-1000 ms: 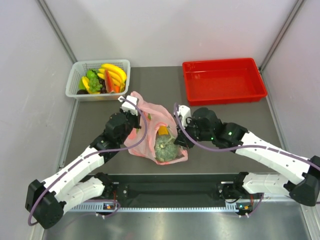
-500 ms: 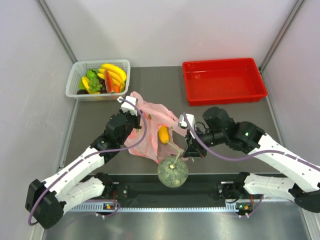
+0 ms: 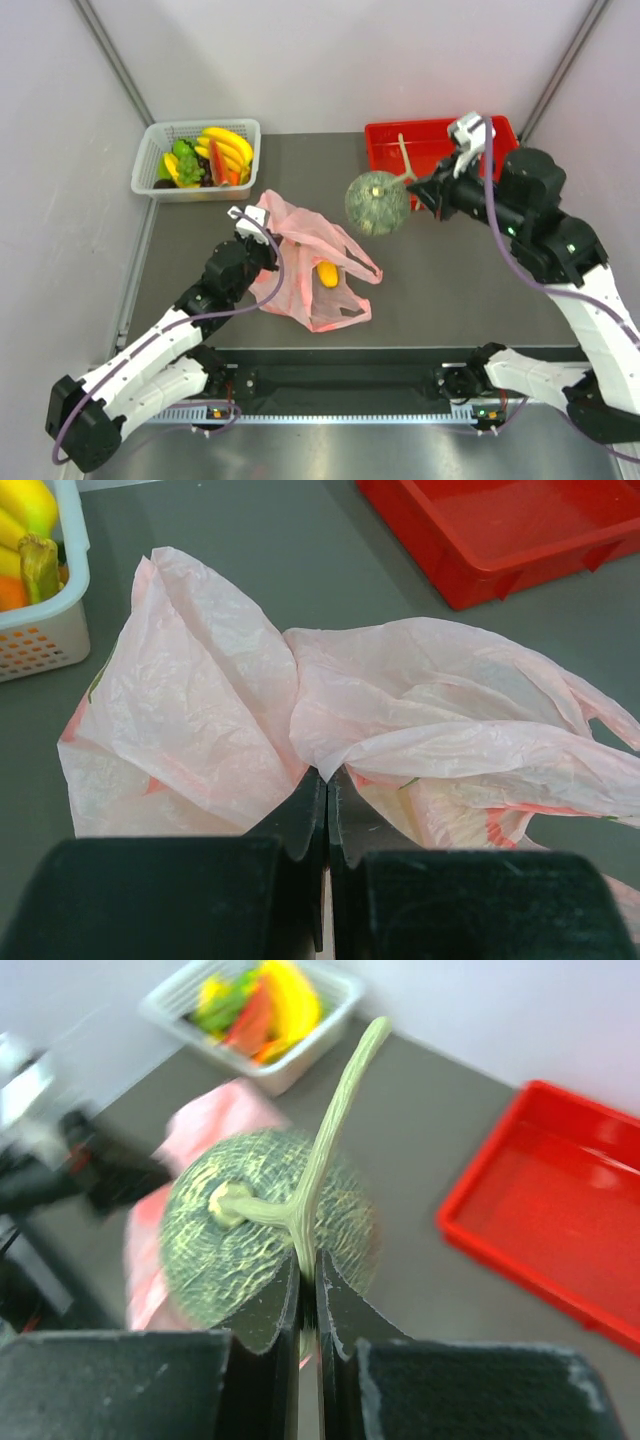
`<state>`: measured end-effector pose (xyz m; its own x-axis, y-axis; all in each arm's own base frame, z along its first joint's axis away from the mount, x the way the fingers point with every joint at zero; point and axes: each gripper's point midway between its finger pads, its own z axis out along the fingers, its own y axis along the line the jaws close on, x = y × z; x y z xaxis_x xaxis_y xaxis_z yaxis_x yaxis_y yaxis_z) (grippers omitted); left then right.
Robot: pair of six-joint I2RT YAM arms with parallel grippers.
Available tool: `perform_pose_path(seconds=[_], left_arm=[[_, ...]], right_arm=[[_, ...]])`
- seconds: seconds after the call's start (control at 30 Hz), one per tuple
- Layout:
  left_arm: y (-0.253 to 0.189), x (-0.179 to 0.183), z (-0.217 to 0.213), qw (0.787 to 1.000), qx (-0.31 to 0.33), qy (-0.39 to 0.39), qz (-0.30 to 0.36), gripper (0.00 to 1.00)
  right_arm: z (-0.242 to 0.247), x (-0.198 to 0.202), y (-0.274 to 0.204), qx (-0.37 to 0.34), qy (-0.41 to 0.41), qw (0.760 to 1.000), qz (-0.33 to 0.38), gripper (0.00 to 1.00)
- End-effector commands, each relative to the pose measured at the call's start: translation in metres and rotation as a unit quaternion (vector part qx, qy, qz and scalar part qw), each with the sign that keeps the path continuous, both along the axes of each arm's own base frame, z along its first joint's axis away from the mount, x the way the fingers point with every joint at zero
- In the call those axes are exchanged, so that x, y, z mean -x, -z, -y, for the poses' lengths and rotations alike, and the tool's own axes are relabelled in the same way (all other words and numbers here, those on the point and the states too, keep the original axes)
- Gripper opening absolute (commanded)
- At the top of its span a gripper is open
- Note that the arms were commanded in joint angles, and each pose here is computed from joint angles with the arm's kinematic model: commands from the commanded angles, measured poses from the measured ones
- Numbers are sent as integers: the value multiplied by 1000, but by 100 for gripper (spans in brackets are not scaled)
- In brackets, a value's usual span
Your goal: Untie the knot of the plastic bag and take out the fruit
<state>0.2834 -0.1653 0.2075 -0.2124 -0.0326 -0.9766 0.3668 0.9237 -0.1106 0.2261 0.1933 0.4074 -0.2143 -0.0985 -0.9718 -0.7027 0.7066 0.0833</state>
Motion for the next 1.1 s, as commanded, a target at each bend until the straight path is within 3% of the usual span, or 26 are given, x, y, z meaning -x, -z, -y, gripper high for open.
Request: perform_pose_path(seconds=[0.0,0.13,0.27,0.47,0.83,1.07], left_arm=[[-5,4,2,1000,27,7,3,0],[-4,9,9,999,36,27,-6,0],[-4,16,16,998,45,50,-16,0],[-10,21,20,996,61,63,-15,0],[-13,25,25,994,79,77,-17,0],[-15,29,32,991,92,93,-23,0]], right_arm=[[20,-73,-10,-14,151,988,8,0],[48,-132,-31,-53,273,960,29,0],[81,-197,-5,-55,359,932,-11,0],[140,-265,35,-49,449,891,-39,0],[260,-323,98,-19,555,827,-92,0],[286,-347,158,-9,568,811,-141,0]])
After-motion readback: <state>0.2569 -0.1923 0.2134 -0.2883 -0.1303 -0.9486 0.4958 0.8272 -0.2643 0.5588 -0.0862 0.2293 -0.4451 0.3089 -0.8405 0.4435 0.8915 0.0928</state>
